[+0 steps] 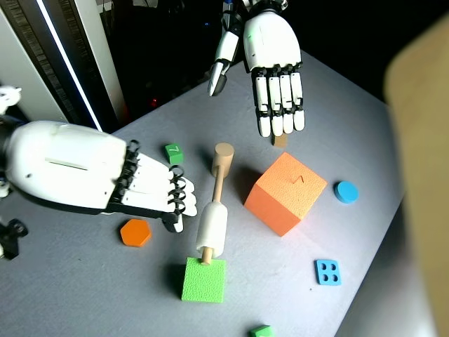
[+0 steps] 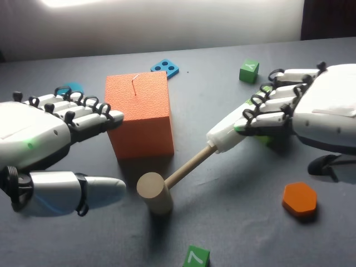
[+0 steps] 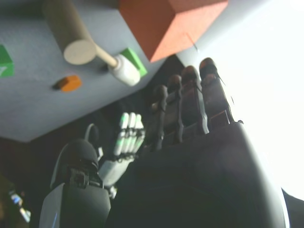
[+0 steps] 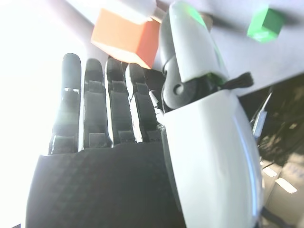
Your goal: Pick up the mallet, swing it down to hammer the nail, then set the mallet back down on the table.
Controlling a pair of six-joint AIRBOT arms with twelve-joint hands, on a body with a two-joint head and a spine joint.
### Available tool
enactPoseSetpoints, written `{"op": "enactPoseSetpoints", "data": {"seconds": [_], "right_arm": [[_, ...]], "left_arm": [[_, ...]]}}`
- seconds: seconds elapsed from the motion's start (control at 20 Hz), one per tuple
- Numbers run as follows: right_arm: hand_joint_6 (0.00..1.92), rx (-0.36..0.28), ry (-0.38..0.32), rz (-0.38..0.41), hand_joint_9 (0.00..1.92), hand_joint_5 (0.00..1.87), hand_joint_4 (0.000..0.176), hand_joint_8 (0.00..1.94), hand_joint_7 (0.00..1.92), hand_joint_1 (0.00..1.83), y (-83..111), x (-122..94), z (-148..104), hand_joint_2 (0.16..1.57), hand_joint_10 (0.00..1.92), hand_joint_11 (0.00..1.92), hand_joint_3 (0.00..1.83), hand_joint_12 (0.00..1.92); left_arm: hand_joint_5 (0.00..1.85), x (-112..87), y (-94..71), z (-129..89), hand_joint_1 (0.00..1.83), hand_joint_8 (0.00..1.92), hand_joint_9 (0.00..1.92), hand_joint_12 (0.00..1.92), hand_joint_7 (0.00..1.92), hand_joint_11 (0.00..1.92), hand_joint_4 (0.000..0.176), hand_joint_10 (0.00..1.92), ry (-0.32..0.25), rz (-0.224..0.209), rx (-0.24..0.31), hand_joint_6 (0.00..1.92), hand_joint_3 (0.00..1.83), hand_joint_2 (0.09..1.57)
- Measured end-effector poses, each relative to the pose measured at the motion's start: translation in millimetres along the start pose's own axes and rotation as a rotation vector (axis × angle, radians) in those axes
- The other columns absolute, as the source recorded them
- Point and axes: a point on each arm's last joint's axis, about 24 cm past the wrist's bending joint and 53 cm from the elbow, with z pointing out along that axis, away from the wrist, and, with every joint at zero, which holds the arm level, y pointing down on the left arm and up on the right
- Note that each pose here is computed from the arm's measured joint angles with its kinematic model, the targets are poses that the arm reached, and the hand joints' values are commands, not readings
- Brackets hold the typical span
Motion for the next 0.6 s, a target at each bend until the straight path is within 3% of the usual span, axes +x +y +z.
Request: {"op": "enactPoseSetpoints", "data": {"seconds": [0.15, 0.3, 0.45, 0.6], "right_arm": [[0.01, 0.005, 0.049, 0.081, 0.35, 0.36, 0.0, 0.01, 0.35, 1.22, 2.4, -4.0, 7.4, 1.04, 0.04, 0.0, 0.0, 1.23], [0.01, 0.033, 0.074, 0.111, 0.37, 0.37, 0.0, 0.01, 0.36, 1.24, -7.1, -7.3, 8.7, 1.06, 0.04, 0.0, 0.0, 1.28], [0.0, 0.16, 0.048, 0.121, 0.35, 0.36, 0.0, 0.0, 0.35, 1.24, -34.8, -14.7, 11.9, 1.05, 0.02, 0.0, 0.0, 1.22], [0.01, 0.179, 0.024, 0.121, 0.38, 0.39, 0.0, 0.01, 0.38, 1.27, -45.7, -24.1, 13.7, 1.04, 0.03, 0.0, 0.0, 1.27]], "left_arm": [[0.11, -2.6, -1.3, 4.6, 0.0, 0.01, 0.1, 0.04, 0.11, 0.07, 0.0, 0.01, -0.012, 0.005, 0.036, 0.01, 0.0, 1.19], [0.09, 9.4, -6.8, 13.5, 0.0, 0.0, 0.1, 0.04, 0.1, 0.06, 0.0, 0.0, 0.002, -0.008, 0.097, 0.0, 0.0, 1.19], [0.1, 16.1, -14.3, 20.5, 0.0, 0.0, 0.1, 0.04, 0.1, 0.06, 0.0, 0.01, -0.004, -0.041, 0.154, 0.01, 0.0, 1.19], [0.1, 19.0, -12.1, 25.3, 0.0, 0.0, 0.1, 0.04, 0.11, 0.06, 0.0, 0.01, -0.005, -0.037, 0.163, 0.01, 0.0, 1.2]]}}
